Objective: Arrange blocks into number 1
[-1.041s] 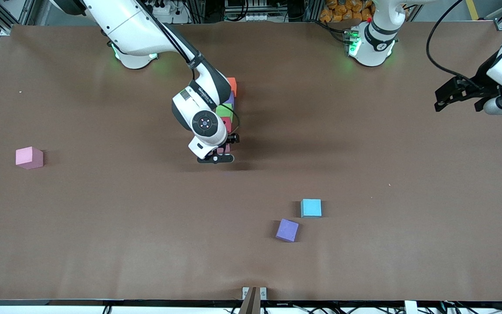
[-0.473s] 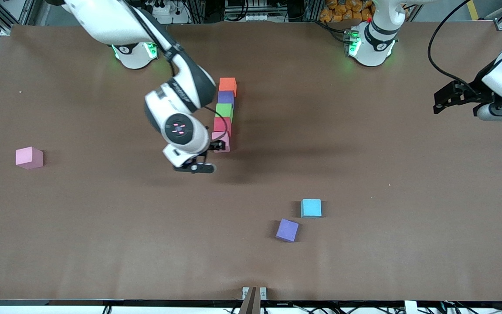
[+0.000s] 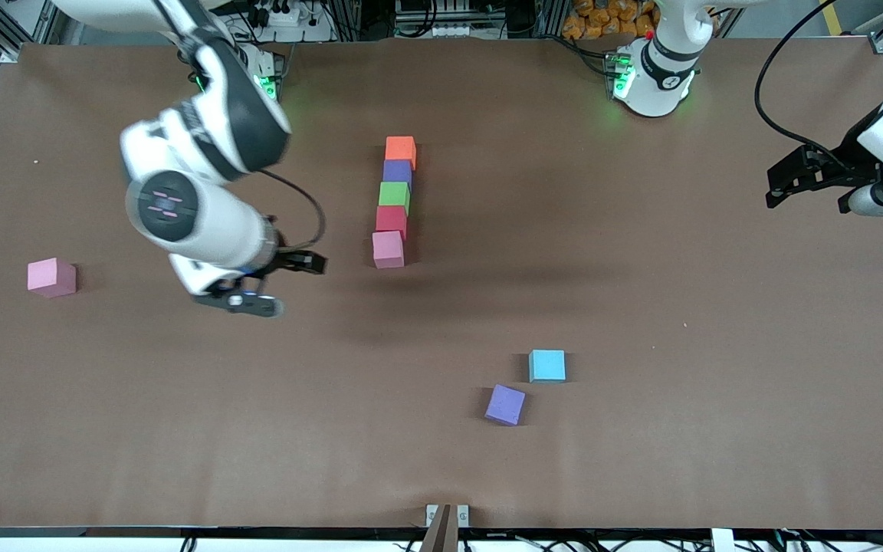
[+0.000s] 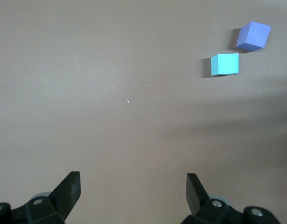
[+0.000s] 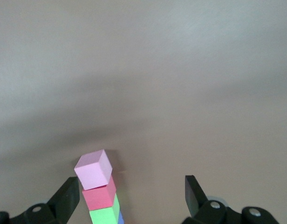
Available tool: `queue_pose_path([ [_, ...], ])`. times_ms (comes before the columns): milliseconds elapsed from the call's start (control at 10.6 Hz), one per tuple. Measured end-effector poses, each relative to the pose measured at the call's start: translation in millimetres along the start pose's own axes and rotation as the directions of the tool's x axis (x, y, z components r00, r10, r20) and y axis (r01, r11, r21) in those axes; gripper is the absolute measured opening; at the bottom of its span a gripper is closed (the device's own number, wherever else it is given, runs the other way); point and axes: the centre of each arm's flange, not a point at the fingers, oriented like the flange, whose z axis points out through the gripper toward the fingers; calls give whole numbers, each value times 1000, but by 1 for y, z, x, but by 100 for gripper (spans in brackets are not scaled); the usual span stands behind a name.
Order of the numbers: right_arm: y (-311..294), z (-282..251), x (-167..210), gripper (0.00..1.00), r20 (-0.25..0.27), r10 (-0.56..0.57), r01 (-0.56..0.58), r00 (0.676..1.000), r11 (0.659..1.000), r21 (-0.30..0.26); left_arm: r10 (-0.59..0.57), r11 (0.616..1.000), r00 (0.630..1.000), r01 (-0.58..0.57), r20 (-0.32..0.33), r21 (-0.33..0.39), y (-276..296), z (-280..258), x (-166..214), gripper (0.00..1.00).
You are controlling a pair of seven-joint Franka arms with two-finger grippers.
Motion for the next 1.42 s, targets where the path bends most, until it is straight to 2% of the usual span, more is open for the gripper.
queue_pose_path([
  [189,47,-45,11,100,-25,5,-5,1000,1000,15,-7,1000,1000,7,18,1,-4,-1,-2,100],
  [379,104,-81,24,100,-31,-77,77,997,997,18,-2,1000,1000,2,24,0,-1,-1,-3,100],
  [568,177,-114,34,100,-72,-149,151,986,988,20,8,1000,1000,-8,28,0,4,-1,-4,100],
  [757,238,-132,39,100,-102,-232,232,967,973,-6,13,1000,999,-13,33,0,7,-1,-5,100],
  [946,264,-149,32,100,-132,-277,276,952,961,-29,13,1000,999,-13,34,0,7,-2,-5,100],
  [1230,271,-176,1,100,-213,-288,286,934,957,-42,13,1000,999,-13,45,0,7,-1,-6,100],
  [1419,267,-176,-17,100,-222,-301,299,927,953,-42,15,1000,999,-15,52,0,8,0,-7,100],
])
